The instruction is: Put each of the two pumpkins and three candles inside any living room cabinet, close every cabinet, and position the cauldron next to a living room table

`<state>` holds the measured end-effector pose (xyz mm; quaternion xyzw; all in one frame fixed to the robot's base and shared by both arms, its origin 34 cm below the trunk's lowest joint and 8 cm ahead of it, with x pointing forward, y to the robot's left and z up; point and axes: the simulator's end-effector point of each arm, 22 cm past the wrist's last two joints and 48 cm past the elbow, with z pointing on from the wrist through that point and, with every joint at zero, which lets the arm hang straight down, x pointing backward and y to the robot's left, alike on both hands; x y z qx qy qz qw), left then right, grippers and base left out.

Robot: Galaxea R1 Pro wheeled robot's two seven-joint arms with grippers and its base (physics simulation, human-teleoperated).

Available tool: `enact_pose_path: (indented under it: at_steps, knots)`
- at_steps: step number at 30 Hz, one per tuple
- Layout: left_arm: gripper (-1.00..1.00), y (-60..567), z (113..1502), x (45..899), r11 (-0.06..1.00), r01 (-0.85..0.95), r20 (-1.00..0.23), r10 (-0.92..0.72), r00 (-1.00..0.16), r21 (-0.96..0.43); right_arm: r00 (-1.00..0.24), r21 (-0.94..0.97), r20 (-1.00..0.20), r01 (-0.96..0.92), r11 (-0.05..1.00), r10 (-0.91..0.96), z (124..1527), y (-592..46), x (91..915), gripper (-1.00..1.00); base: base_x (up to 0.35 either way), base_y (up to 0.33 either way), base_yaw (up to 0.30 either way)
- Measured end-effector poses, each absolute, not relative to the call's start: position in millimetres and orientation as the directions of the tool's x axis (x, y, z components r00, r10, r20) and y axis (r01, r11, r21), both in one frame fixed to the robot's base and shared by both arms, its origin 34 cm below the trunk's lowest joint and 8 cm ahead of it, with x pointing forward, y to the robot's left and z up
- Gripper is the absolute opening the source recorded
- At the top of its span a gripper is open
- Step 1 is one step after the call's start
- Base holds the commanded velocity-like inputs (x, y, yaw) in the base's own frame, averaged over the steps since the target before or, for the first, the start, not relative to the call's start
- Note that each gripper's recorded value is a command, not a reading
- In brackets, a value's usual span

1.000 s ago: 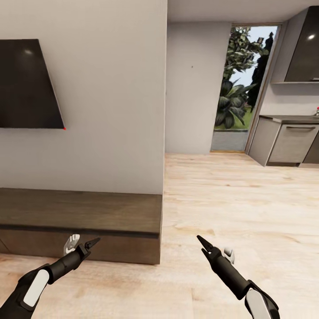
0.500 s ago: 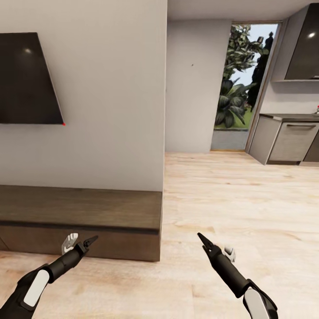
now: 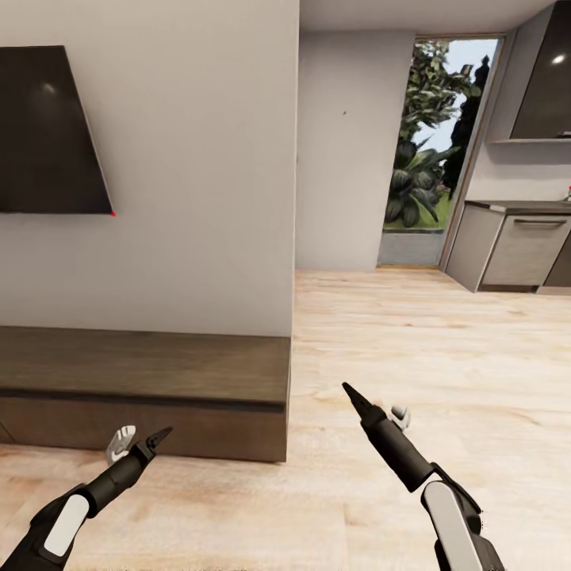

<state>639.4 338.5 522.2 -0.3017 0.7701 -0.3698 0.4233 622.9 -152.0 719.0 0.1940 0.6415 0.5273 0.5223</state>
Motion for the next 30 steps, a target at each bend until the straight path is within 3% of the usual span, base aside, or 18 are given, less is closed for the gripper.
enact_pose_path:
  at_steps: [15, 24, 30]
  knots:
    - [1.00, 339, 491, 631, 0.530, -0.150, -0.415, -0.784, -0.461, -0.835, -0.392, 0.872, -0.477, -0.323, 0.368, 0.787, 688, -138, 614, 1.00, 0.000, 0.000, 0.000]
    - [1.00, 350, 492, 636, 0.410, -0.141, -0.337, -0.866, -0.369, -0.901, -0.391, 0.871, -0.478, -0.329, 0.365, 0.787, 670, -137, 608, 1.00, 0.000, 0.000, 0.000]
    - [1.00, 350, 480, 634, 0.392, -0.142, -0.324, -0.878, -0.352, -0.909, -0.391, 0.871, -0.477, -0.328, 0.366, 0.787, 656, -138, 605, 1.00, 0.000, 0.000, 0.000]
